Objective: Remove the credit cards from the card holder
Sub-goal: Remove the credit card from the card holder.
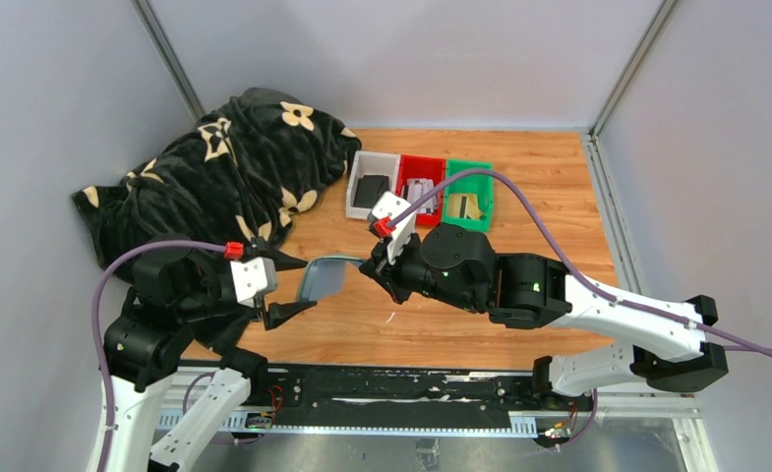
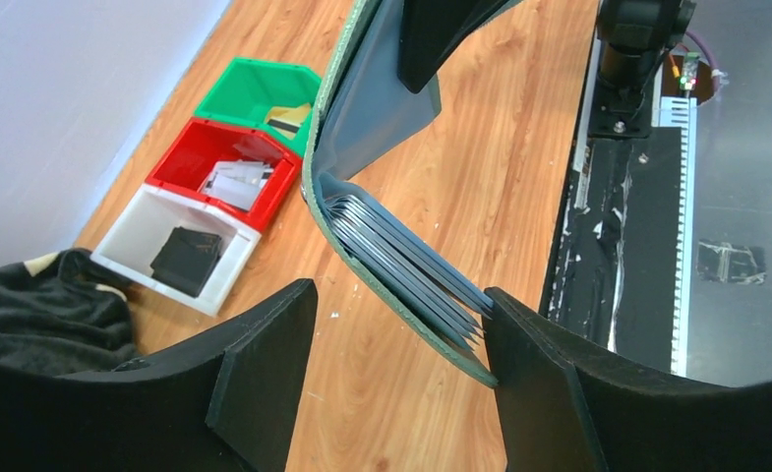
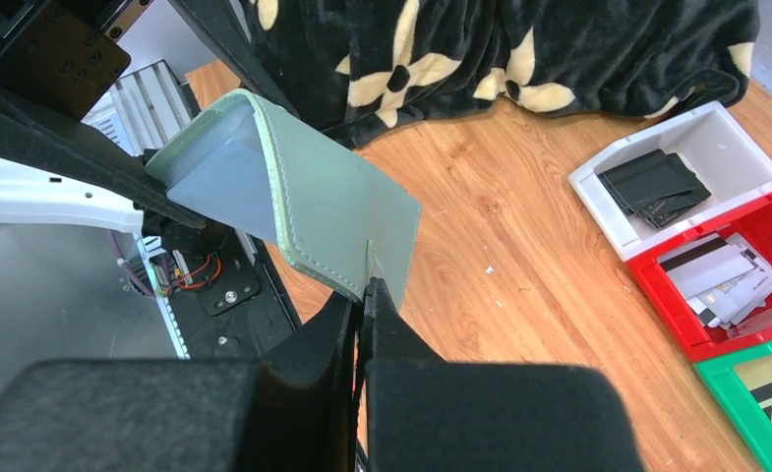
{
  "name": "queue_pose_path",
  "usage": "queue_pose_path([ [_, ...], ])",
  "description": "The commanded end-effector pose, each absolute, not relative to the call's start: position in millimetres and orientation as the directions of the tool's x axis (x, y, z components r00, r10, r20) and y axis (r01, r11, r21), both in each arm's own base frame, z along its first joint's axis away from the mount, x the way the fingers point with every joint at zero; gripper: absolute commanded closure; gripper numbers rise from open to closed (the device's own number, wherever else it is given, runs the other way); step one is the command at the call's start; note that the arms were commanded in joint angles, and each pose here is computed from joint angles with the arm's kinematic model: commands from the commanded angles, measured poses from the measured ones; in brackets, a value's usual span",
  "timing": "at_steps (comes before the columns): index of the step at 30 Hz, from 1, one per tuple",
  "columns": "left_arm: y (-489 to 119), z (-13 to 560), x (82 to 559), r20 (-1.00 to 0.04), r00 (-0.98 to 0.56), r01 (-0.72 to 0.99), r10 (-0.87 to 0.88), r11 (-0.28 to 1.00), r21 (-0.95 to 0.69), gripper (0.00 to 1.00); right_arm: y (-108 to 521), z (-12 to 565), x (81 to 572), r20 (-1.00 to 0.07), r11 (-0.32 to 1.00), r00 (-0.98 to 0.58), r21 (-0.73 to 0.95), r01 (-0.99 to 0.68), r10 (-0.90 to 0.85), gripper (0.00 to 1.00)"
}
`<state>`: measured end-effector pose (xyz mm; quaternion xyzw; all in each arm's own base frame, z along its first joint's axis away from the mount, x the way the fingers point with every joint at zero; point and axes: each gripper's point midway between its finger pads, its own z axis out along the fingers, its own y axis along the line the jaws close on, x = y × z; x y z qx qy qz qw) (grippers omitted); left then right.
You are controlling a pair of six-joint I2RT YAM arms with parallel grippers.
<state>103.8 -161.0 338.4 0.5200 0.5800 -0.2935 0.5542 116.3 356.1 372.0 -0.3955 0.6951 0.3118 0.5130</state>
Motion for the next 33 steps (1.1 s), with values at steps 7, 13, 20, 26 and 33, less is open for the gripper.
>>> queue_pose_path([
  [7, -154, 336, 100, -0.909, 0.25, 0.904, 0.332, 0.255, 0.342, 0.34, 354, 391, 115, -0.974, 0.479, -0.166, 0.072, -0.875, -0.155, 1.0],
  [13, -153, 335, 101, -0.9, 0.27, 0.894, 0.342, 0.257, 0.366, 0.33, 356, 387, 113, -0.971, 0.465, -0.17, 0.072, -0.882, -0.171, 1.0],
  [20, -148, 331, 104, -0.864, 0.32, 0.869, 0.388, 0.243, 0.431, 0.35, 356, 385, 115, -0.969, 0.466, -0.169, 0.067, -0.882, -0.181, 1.0],
  [26, -144, 333, 112, -0.82, 0.382, 0.831, 0.427, 0.23, 0.507, 0.56, 365, 379, 109, -0.964, 0.424, -0.176, 0.078, -0.903, -0.198, 1.0],
  [33, -143, 360, 126, -0.839, 0.402, 0.773, 0.367, 0.356, 0.526, 0.77, 379, 368, 92, -0.956, 0.325, -0.184, 0.104, -0.94, -0.228, 1.0],
])
